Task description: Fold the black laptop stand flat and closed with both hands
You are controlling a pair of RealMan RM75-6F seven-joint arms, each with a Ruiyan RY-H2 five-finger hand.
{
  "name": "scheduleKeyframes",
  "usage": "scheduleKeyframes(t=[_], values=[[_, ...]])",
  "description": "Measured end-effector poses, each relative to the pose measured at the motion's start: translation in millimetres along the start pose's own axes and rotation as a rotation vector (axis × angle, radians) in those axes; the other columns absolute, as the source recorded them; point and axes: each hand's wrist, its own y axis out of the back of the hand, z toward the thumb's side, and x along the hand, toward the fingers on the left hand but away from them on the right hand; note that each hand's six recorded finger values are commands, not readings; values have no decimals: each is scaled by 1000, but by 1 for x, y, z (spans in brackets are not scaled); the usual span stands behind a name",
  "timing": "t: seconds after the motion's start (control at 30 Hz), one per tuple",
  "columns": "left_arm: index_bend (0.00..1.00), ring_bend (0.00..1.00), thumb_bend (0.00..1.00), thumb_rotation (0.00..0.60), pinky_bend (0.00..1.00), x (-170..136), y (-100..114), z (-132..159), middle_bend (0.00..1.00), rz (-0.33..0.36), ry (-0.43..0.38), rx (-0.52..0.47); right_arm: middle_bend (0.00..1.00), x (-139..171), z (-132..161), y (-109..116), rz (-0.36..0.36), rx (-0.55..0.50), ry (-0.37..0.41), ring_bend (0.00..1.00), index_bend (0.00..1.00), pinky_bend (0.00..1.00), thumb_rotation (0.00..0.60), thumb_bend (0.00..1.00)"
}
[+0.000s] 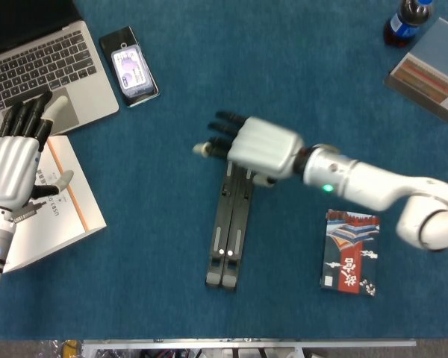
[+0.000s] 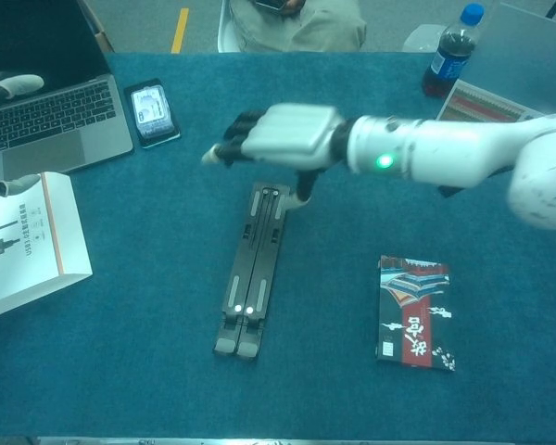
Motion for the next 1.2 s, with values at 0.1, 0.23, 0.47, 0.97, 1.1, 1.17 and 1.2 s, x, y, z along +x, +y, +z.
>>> scheduleKeyframes(t=[0.1,0.23,0.47,0.97,1.1,1.17,1.2], values=[[0,0,246,600,0,-1,3,-3,0,9,-8,36,154,23,-21,8,-45,-18,-93,20,30,10,600,178],[0,0,246,600,0,-3,8,-6,0,21,-7,66,132,58,-45,15,-104,-55,-221,19,29,10,600,179],[0,0,246,600,0,-9,14,-21,0,39,32,130,119,115,-71,14,-180,-116,-414,19,29,10,600,181],[0,0,246,600,0,-24,28,-53,0,90,129,208,159,240,-83,-12,-299,-176,-769,25,29,102,600,200],[0,0,246,600,0,-28,29,-55,0,110,123,197,175,268,-79,-21,-310,-186,-824,35,38,109,600,224],[0,0,246,600,0,-30,31,-55,0,126,114,184,175,277,-76,-26,-304,-194,-840,35,44,109,600,224],[0,0,246,600,0,-31,32,-56,0,133,111,179,175,283,-74,-29,-302,-199,-849,35,45,109,600,224]])
